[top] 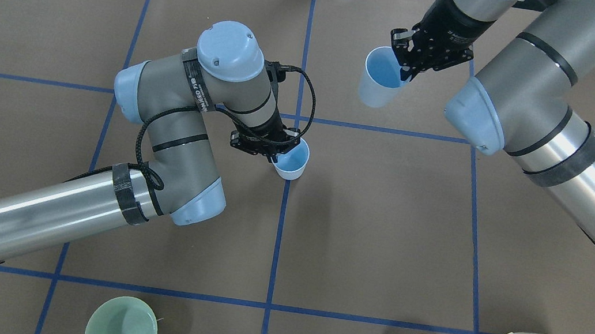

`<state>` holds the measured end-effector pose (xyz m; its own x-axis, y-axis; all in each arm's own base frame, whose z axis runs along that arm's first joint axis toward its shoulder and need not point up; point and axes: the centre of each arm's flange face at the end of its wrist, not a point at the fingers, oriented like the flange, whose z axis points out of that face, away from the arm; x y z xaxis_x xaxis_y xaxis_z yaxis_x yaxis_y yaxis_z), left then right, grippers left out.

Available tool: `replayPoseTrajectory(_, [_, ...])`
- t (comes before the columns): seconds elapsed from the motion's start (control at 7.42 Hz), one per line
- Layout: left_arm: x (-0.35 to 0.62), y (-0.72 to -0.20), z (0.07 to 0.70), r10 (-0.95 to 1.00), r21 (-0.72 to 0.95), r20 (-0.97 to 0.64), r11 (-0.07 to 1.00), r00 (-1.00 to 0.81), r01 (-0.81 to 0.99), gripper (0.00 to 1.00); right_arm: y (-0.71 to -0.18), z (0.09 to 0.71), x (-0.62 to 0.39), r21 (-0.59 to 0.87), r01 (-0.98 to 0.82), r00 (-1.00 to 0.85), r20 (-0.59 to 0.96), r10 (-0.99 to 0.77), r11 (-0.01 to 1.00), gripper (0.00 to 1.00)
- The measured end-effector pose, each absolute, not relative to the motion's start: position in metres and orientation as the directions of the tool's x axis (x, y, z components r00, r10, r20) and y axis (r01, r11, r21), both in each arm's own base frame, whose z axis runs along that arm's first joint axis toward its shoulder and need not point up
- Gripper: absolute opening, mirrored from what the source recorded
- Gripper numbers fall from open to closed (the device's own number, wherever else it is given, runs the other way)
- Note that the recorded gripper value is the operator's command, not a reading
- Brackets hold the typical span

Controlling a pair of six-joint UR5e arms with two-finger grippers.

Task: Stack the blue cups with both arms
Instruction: 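Set the left cup at center, open the left gripper while the right cup approaches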

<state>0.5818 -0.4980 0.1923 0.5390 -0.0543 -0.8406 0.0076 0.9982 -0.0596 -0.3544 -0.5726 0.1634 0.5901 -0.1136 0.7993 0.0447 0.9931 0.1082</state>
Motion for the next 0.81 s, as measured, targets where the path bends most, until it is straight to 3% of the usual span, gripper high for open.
replayPoseTrajectory(0.81, [0.494,-0.544,0.196,-0.009,-0.020,-0.875,1.000,0.484,-0.017,0.97,-0.571,0.148,-0.414,0.106,0.066,0.591,0.797,-0.124,0.992,0.08])
